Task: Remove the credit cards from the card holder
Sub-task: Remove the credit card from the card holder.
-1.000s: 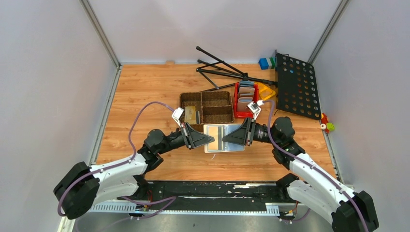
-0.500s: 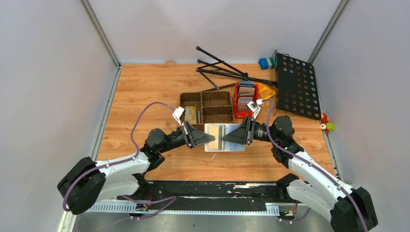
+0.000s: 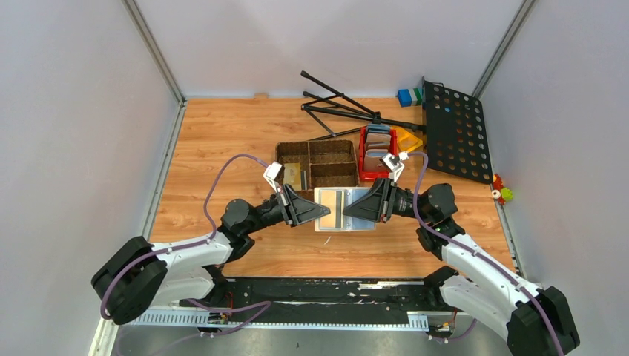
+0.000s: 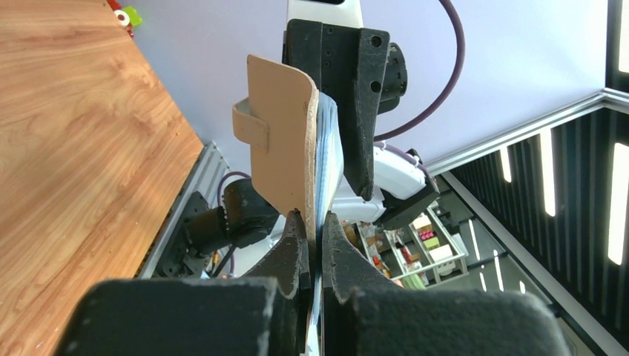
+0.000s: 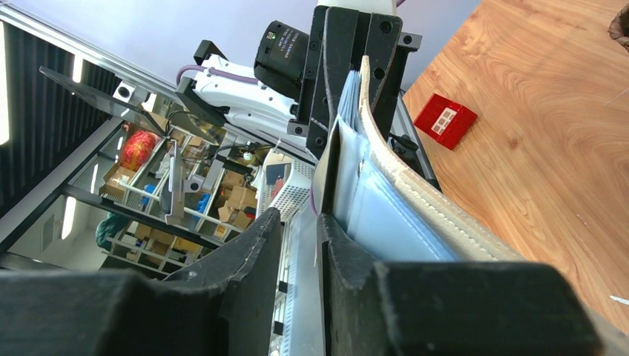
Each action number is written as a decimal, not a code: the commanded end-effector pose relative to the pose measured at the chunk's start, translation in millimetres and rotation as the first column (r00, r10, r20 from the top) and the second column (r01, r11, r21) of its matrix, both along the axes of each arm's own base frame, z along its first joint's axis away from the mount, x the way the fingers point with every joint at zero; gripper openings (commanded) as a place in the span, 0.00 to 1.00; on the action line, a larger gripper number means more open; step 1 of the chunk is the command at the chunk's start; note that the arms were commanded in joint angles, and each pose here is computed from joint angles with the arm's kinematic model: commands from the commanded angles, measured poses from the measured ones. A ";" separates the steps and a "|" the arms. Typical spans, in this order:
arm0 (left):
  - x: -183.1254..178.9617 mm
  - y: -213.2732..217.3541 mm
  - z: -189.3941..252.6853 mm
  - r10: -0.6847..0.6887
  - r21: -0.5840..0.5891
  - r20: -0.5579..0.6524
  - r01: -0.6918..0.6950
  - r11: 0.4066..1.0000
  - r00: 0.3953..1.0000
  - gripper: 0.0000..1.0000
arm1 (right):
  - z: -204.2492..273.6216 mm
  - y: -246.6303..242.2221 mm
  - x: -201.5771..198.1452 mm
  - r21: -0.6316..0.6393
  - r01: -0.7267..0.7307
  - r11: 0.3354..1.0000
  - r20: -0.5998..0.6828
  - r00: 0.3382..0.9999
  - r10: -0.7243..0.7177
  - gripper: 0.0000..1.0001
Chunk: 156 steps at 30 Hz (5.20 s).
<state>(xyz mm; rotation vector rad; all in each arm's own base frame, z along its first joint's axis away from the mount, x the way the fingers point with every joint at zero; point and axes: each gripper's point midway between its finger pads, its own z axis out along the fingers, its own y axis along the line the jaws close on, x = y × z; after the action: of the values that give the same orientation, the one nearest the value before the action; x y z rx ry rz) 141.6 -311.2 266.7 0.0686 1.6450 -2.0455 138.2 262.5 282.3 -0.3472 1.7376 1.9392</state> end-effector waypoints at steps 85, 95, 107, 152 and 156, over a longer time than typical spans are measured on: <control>-8.8 -26.8 -45.1 -0.100 0.305 0.075 0.073 0.950 0.992 0.02 | -89.4 6.1 44.7 -0.358 0.139 0.924 -0.041 0.986 -0.164 0.31; -4.2 -24.3 -37.9 -0.045 0.139 0.034 0.040 0.990 0.998 0.04 | -70.0 12.9 35.1 -0.221 0.092 0.971 -0.057 0.993 -0.107 0.18; -2.5 -16.1 -27.8 -0.006 0.071 0.027 0.005 0.997 1.000 0.22 | -89.6 1.7 34.8 -0.317 0.146 0.937 -0.047 0.984 -0.169 0.00; 7.4 12.0 -8.6 0.116 -0.070 -0.022 -0.117 0.991 0.993 0.00 | -34.8 6.9 16.6 -0.062 0.076 0.995 -0.084 0.993 -0.081 0.33; 8.5 13.2 -5.5 0.122 -0.085 -0.027 -0.124 0.989 0.992 0.00 | -32.6 5.0 14.9 -0.056 0.083 0.995 -0.068 0.994 -0.087 0.32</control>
<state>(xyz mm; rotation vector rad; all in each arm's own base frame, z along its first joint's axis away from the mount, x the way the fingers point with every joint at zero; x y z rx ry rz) 160.2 -300.9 231.1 -0.1298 1.6627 -1.9381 154.5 269.6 239.9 -0.1993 1.8894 1.8654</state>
